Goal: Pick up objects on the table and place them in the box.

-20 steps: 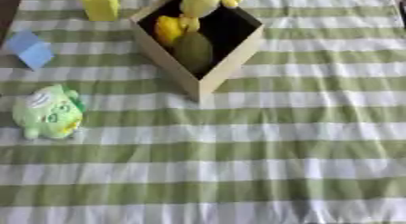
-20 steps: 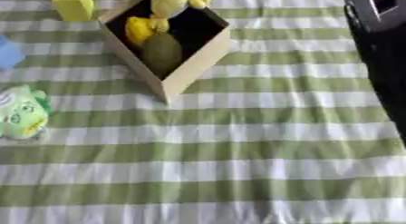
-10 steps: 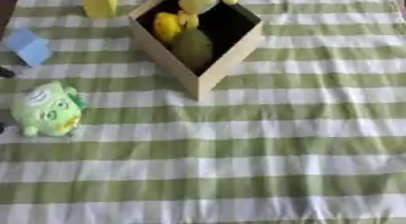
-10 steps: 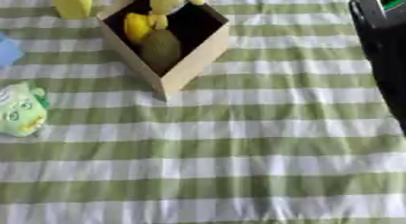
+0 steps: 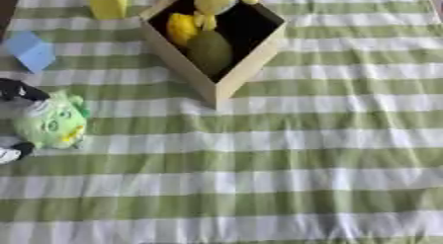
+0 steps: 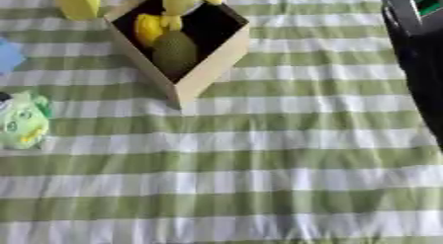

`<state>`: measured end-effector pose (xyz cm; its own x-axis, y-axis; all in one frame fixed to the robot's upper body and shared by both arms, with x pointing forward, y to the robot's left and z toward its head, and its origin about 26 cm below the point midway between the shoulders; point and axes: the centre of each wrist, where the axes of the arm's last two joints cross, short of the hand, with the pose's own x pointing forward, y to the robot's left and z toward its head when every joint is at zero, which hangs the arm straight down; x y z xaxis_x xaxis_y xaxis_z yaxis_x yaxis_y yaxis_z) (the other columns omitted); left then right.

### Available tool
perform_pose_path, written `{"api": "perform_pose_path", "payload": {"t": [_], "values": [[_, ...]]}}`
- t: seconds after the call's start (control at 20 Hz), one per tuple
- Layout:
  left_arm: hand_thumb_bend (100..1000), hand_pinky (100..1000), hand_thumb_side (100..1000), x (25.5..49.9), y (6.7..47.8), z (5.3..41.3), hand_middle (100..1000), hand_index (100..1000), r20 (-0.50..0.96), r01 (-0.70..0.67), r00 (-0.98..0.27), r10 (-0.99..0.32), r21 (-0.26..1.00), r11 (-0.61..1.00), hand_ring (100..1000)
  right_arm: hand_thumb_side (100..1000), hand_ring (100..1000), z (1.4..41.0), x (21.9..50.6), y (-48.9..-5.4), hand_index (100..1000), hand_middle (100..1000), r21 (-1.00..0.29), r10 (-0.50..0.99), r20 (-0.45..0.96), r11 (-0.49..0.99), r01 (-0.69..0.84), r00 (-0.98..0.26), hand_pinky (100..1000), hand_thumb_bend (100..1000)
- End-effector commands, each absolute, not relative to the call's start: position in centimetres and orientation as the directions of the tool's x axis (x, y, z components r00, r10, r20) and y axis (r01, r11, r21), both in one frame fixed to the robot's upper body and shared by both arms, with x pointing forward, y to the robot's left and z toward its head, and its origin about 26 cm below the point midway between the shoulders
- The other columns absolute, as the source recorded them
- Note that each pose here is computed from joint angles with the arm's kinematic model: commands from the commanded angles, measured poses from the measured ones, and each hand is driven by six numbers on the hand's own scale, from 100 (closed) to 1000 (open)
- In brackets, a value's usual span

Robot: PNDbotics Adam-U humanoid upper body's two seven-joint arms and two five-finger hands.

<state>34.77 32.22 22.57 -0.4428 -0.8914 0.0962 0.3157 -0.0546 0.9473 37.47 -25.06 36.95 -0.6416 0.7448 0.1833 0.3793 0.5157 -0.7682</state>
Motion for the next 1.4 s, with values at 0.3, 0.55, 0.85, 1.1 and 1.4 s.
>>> {"api": "perform_pose_path", "payload": {"t": [0.3,0.55,0.85,1.1,1.4], "values": [[100,717,100,35.6,31.7,22.5,567,753,0.052,0.194,-0.405,-0.913,0.981,-0.031,710,127,917,37.3,37.2,-25.5,844,793,-0.754,0.738,0.194,0.533,0.383,-0.646,934,100],[100,573,100,35.4,31.0,24.2,406,556,-0.025,-0.099,-0.351,-0.936,0.995,0.011,493,137,913,37.1,37.2,-25.6,844,789,-0.748,0.733,0.21,0.547,0.377,-0.647,934,100],[100,577,100,32.7,28.0,30.7,410,559,-0.114,-0.39,-0.46,-0.88,0.917,0.084,481,128,912,37.2,36.9,-26.0,842,788,-0.74,0.739,0.209,0.548,0.39,-0.641,933,100],[100,607,100,32.7,23.4,34.8,419,572,-0.116,-0.422,-0.624,-0.773,0.882,0.209,486,115,910,37.4,36.8,-25.7,839,787,-0.729,0.729,0.211,0.561,0.392,-0.651,933,100],[100,614,100,37.7,17.1,34.0,428,585,-0.097,-0.291,-0.72,-0.687,0.941,0.171,490,120,911,37.6,36.8,-24.6,840,787,-0.72,0.701,0.213,0.583,0.375,-0.681,933,100]]}}
